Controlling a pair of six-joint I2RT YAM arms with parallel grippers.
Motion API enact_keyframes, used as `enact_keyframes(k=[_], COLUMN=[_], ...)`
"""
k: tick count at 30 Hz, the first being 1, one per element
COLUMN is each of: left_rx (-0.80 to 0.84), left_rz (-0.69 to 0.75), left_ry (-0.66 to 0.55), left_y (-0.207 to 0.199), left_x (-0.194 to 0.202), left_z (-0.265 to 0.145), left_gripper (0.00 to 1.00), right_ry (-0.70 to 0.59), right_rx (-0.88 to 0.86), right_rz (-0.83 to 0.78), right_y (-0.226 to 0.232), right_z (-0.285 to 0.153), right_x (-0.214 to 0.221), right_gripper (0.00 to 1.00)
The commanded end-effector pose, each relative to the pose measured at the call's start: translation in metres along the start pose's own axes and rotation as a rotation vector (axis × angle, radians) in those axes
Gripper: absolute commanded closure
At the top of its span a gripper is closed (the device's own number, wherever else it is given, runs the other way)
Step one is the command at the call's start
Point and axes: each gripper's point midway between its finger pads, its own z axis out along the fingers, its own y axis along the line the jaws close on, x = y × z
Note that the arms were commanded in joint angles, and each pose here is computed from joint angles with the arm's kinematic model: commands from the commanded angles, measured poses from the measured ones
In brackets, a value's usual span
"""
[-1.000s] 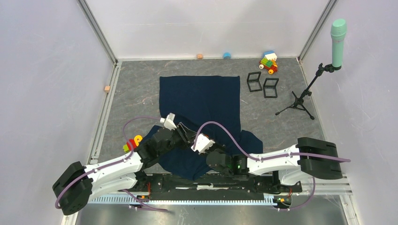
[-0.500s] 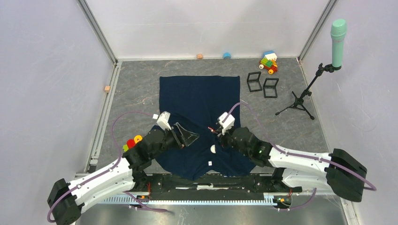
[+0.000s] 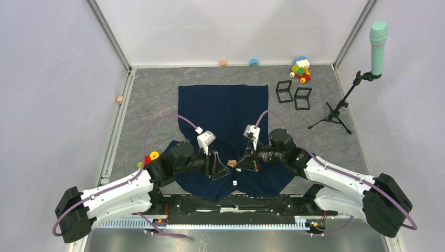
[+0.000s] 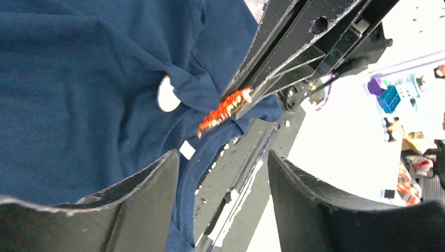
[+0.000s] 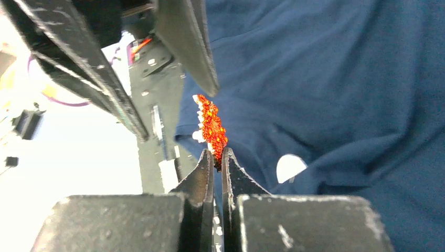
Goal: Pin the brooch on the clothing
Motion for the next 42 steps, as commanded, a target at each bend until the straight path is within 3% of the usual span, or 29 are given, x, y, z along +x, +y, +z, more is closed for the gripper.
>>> enact_keyframes(k=[1,6,14,25,36,42], left_rx=[0.116,0.082,0.133,0.186,0.164,0.189], left_rz=[0.122,0.150,0.172,0.166,0.180,0.181], left_ry=[0.009,0.028,0.015,0.022,0.032,0.022], left_y=[-0.027,-0.026,-0.040,-0.054,-0.049,-0.054], left_x=[-0.003,0.000,0.000,0.004,0.008,0.007], left_z=[0.001,0.007,0.008,0.019,0.017,0.015], left_gripper=[0.35,0.49,0.51,0.77,0.70,0.78], right_ry=[0.041,0.060,0.086,0.119,0.166,0.188], right_rx=[-0.216,-0.228,-0.228,-0.219,-0.201,-0.210], right_rz=[0.017,0.035,0.036,0.032,0.023,0.023], right_y=[0.041,0.042,0.041,0.037,0.032,0.032], right_z=[-0.005,-0.005,-0.005,-0.004,-0.005,-0.005], right_x=[-0.008,-0.005,-0.003,0.005,0.016,0.022], right_gripper=[1.00,1.00,1.00,1.00,1.00,1.00])
